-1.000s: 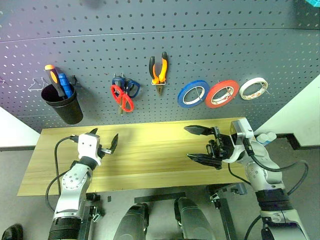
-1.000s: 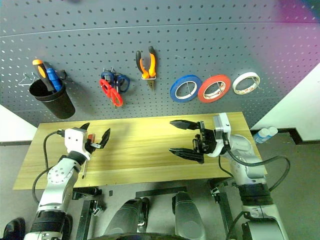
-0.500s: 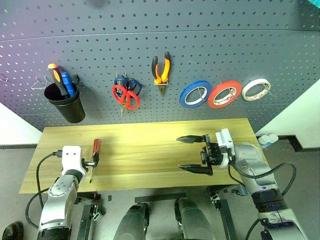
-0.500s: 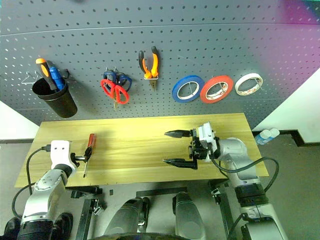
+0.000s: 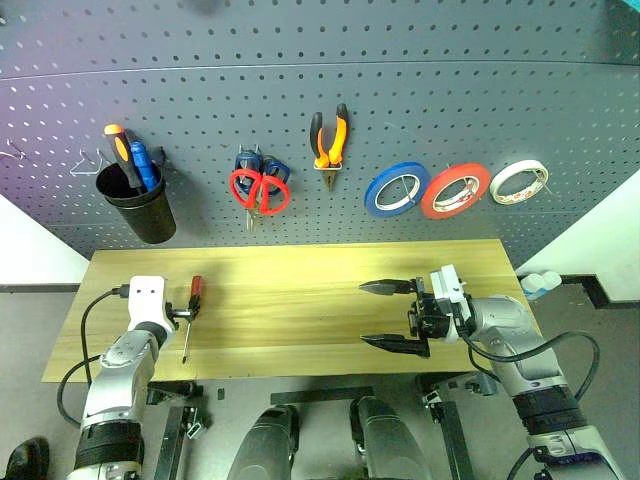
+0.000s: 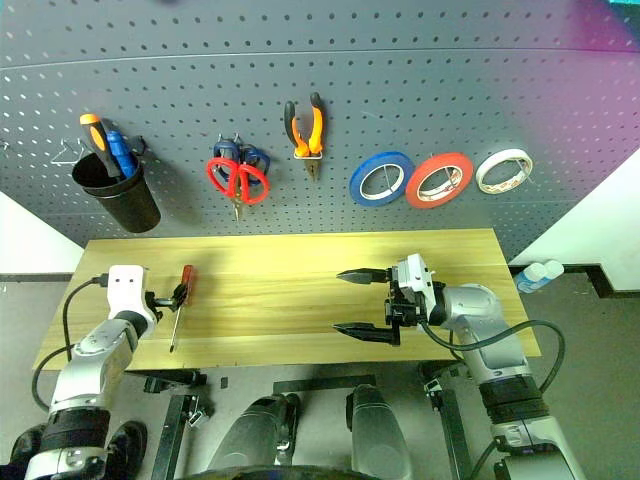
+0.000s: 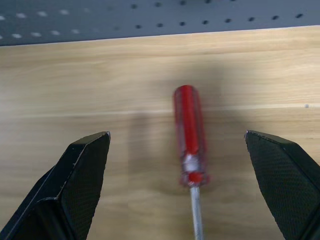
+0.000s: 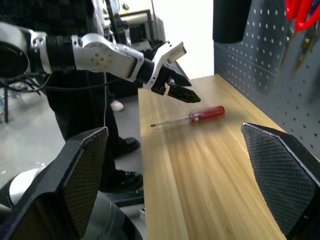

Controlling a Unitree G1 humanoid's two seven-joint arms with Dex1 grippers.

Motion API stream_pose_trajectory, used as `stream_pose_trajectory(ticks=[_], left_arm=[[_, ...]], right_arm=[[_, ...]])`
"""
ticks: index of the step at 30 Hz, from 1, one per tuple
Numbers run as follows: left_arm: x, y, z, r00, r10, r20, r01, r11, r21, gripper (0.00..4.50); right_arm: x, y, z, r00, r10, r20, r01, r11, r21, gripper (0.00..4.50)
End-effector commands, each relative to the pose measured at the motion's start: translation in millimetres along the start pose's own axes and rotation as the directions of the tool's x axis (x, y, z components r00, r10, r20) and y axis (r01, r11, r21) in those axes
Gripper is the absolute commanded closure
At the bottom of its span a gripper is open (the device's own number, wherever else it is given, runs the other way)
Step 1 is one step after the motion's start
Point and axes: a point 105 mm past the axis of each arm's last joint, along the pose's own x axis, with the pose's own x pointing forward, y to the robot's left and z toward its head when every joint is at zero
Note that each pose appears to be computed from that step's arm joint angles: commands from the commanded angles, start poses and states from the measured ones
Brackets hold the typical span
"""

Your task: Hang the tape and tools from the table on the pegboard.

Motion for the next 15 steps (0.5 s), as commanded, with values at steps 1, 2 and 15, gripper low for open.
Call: stream_pose_trajectory(ticks=[1,2,15], left_arm=[[4,-3,9,0.999,-0.022,0.033,0.021,0.999,0.046,0.01],[5,-4,9,0.999,-0.025,0.029,0.024,0.999,0.042,0.01],[17,9,2,1.000,0.015,-0.018,-0.013,0.997,0.080,0.01]], right_arm=[[-4,-3,0,0.999,-0.041,-0.001,0.041,0.999,-0.014,0.00],[-4,-3,1,0.999,-0.044,-0.002,0.044,0.999,-0.023,0.00],[-14,4,10,0.997,-0.072,-0.022,0.072,0.997,-0.018,0.00]])
